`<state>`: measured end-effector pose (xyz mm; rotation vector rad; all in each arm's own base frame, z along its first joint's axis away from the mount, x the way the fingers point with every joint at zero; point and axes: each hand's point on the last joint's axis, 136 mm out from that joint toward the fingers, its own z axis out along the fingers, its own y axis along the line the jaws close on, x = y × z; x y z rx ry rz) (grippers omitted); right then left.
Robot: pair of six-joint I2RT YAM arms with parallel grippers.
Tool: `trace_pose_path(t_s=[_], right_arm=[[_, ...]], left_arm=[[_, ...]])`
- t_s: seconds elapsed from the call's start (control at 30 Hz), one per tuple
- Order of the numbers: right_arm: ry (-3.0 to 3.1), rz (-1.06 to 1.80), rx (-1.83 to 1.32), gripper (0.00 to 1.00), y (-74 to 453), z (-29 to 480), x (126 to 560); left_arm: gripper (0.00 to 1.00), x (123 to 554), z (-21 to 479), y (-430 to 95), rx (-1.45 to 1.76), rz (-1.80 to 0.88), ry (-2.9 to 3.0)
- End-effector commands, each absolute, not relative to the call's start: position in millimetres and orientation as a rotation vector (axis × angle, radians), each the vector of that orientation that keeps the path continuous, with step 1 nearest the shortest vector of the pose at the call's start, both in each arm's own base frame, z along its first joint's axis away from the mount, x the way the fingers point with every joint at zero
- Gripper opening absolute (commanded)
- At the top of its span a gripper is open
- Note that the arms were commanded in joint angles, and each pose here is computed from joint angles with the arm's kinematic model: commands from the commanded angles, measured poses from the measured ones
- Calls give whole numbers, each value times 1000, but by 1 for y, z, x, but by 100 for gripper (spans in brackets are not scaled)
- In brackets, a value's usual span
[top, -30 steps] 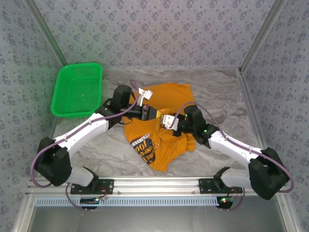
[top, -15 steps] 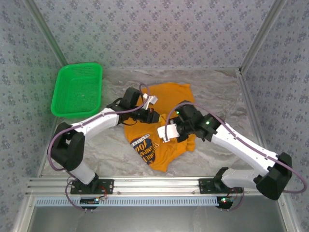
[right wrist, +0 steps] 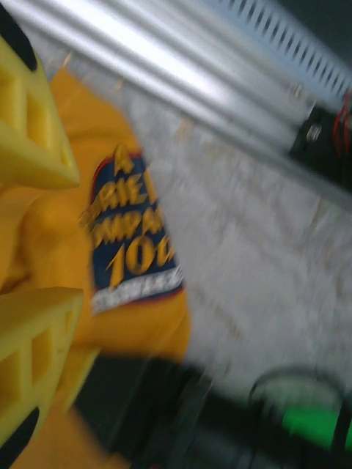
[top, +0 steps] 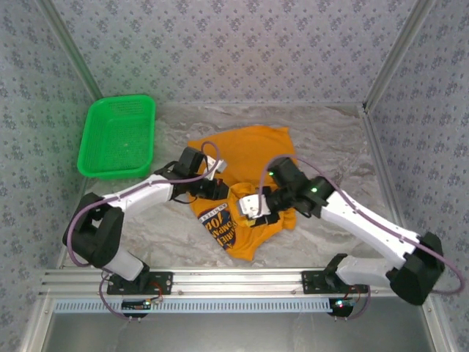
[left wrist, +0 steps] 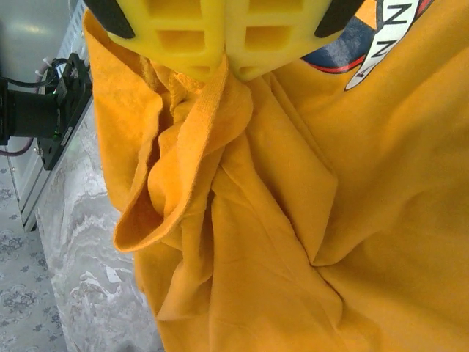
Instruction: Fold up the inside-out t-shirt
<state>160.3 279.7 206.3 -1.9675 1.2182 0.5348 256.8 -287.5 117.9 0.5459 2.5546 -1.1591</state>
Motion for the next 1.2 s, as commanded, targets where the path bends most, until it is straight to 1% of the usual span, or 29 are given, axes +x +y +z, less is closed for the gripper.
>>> trace_pose_path(t_s=[0.0, 0.1, 0.2, 0.27, 0.33, 0.43, 0.47, 0.53, 0.6, 0.7, 0.8, 0.87, 0.93, 1.07, 1.17], right_arm=[[1239, 321, -1988, 43, 266, 184, 187], [1269, 309, -2072, 43, 261, 168, 186], [1224, 261, -2142, 43, 269, 153, 184], [1218, 215, -2168, 43, 274, 144, 189], [1252, 247, -2204, 43, 273, 135, 188], [1300, 224, -2271, 43, 267, 115, 188], [1307, 210, -2296, 40, 265, 107, 186], [1325, 184, -2341, 25, 261, 93, 185], [1336, 148, -2416, 0, 253, 80, 180], [1327, 112, -2427, 0, 251, 86, 176], [1227, 98, -2318, 0, 257, 119, 169], [1147, 138, -2238, 0, 258, 145, 158], [1083, 181, -2203, 0, 257, 162, 143], [1024, 252, -2227, 0, 264, 164, 121], [993, 301, -2233, 0, 282, 156, 113]], left_arm=[[0, 252, 136, -289, 616, -1183, 2470], [0, 249, 142, -289, 626, -1197, 2453], [0, 246, 145, -292, 643, -1230, 2441], [0, 242, 149, -297, 664, -1297, 2412], [1, 240, 150, -302, 658, -1359, 2392], [1, 243, 141, -297, 610, -1317, 2422], [1, 244, 138, -296, 600, -1303, 2428], [1, 244, 134, -294, 587, -1288, 2439], [1, 244, 130, -292, 577, -1264, 2460], [1, 247, 126, -284, 569, -1185, 2481], [1, 254, 123, -273, 555, -1051, 2487], [2, 259, 120, -266, 550, -970, 2493], [2, 264, 117, -262, 545, -917, 2500], [3, 270, 115, -259, 527, -875, 2488], [4, 275, 113, -254, 523, -813, 2487]])
